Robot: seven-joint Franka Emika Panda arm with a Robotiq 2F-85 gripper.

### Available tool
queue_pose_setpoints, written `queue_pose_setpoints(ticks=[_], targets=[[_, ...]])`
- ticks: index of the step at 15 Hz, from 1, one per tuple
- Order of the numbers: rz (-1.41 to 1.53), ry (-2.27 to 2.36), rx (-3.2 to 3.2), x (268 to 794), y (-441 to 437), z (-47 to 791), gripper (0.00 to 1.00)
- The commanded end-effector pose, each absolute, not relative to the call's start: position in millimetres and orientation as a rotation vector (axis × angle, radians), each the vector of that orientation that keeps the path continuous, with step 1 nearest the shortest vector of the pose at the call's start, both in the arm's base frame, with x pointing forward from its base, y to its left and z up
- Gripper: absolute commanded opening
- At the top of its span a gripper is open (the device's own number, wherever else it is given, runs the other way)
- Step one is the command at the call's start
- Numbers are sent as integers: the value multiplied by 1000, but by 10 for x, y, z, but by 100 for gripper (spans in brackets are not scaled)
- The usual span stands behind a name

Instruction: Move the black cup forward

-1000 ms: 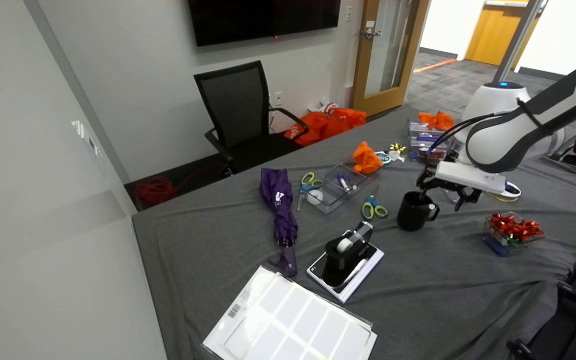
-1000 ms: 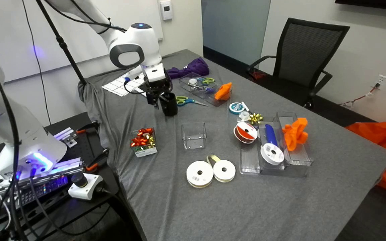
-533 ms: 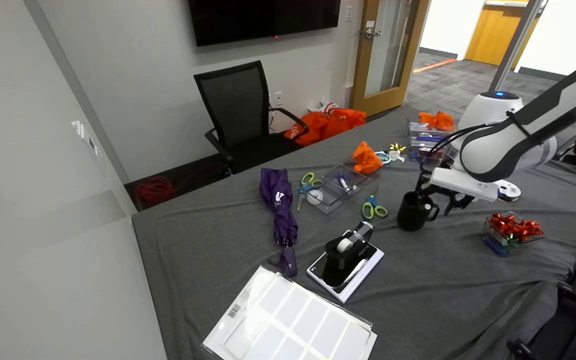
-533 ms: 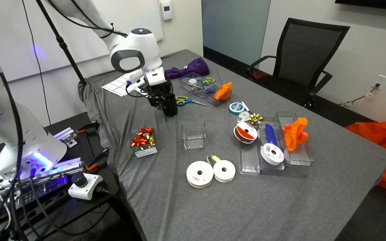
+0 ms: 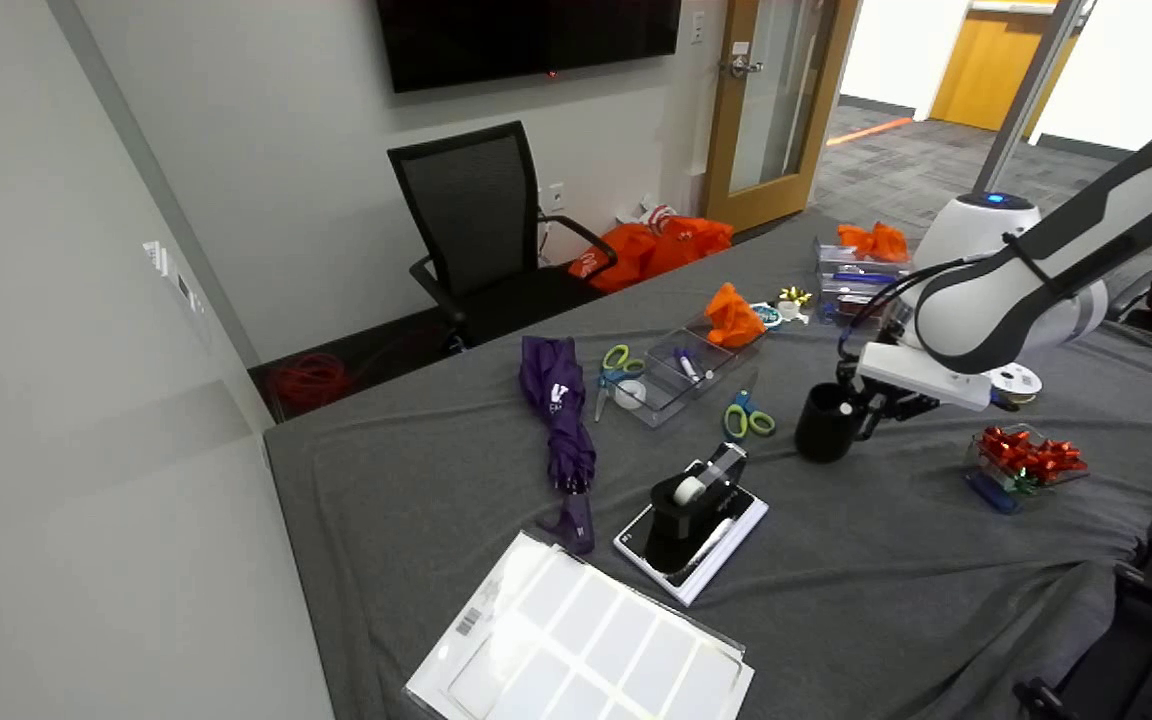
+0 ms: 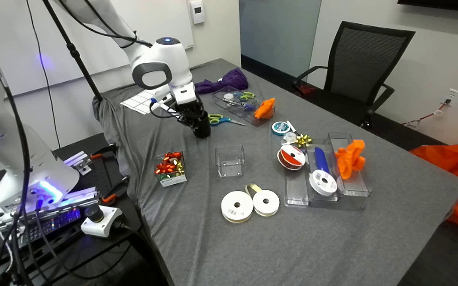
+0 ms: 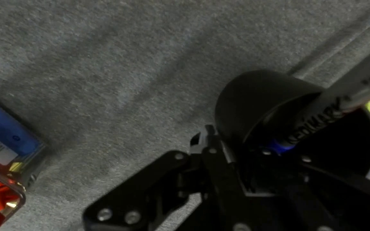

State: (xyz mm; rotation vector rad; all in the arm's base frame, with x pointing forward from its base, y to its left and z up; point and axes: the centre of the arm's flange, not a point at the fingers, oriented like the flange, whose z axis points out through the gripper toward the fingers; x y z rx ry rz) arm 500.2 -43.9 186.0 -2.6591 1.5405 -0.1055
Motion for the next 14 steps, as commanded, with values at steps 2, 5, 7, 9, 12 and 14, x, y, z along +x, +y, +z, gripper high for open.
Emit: queue_pose_setpoints(ticks=[2,5,7,9,12,14], targets=[[-121,1548,-2648,5029,-454,1804,0],[-119,1546,-2636,5004,-478,1873,2],[-120,1541,-2633,4986,-491,1938,2],[-126,1533,-2632,4978,-501,2009,2],[-146,1524,-2626,5004,-530,2119,2],[-166,1532,-2616,5062,-553,2202,2]])
